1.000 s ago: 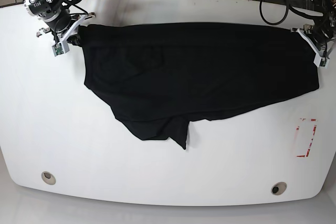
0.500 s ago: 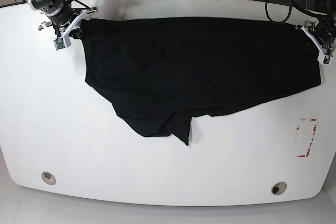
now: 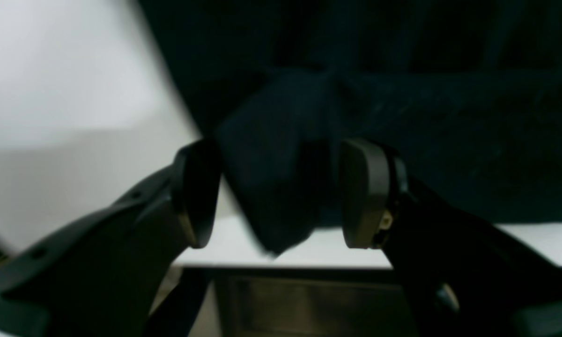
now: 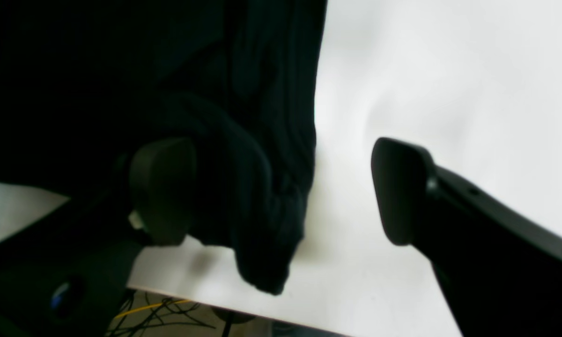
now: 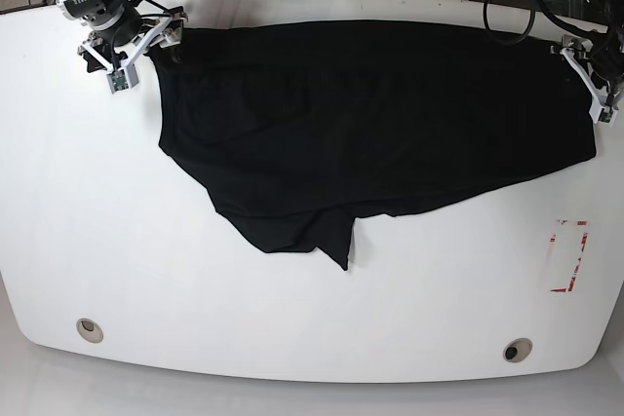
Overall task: Fold the T-shirt properly
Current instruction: 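Lay the shirt down, dragging both grippers back across the table, then release the right gripper and regrasp the shirt edge further along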
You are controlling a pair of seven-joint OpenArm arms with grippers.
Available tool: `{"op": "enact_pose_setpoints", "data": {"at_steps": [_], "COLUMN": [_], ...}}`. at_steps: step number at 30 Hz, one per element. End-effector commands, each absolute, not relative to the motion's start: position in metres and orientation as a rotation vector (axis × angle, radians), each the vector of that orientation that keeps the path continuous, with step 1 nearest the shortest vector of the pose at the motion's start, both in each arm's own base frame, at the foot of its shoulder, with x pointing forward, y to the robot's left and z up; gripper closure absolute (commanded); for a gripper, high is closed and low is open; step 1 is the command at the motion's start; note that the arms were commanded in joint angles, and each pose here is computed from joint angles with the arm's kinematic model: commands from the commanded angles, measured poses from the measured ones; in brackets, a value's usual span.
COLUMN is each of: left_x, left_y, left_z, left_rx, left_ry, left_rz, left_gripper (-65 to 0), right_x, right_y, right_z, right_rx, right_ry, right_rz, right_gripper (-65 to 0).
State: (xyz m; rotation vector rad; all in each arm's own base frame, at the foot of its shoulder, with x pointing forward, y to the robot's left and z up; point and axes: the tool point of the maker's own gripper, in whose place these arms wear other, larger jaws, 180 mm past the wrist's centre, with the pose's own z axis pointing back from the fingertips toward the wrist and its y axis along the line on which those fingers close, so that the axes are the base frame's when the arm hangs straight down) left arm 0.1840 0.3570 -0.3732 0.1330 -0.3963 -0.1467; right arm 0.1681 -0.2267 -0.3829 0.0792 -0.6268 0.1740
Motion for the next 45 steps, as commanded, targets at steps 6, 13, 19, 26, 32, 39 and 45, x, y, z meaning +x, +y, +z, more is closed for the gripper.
{"op": "enact_pose_setpoints", "data": {"at_steps": [6, 13, 19, 26, 32, 39, 45], "left_x": [0.209, 0.211, 0.223, 0.235, 0.25, 0.267, 0.266], "left_y": [0.346, 0.343, 0.353, 0.367, 0.382, 0.391, 0.398], "left_z": [-0.317, -0.301, -0.286, -0.278, -0.269, -0.277, -0.292], "left_rx": [0.154, 0.07, 0.088, 0.165, 0.253, 0.259, 0.241], "left_ry": [-0.572, -0.652, -0.719, -0.72, -0.718, -0.719, -0.682], "left_rz": [-0.204, -0.161, -0.118, -0.1, -0.071, -0.047, -0.021], "left_gripper": [-37.4, -37.4, -37.4, -37.4, -37.4, -37.4, -37.4], "right_x": [0.192, 0.203, 0.237, 0.278, 0.314, 0.35, 0.369], "right_y": [-0.218, -0.215, -0.216, -0.221, -0.237, -0.229, -0.215], "right_z": [-0.366, -0.358, -0.339, -0.328, -0.338, -0.358, -0.372], "right_rx": [0.099, 0.099, 0.089, 0.106, 0.084, 0.138, 0.208], "right_ry": [-0.726, -0.766, -0.854, -0.927, -0.902, -0.849, -0.81], "right_rz": [0.158, 0.158, 0.163, 0.142, 0.118, 0.111, 0.108], "right_gripper": [-56.1, -56.1, -56.1, -56.1, -56.1, -56.1, -56.1]}}
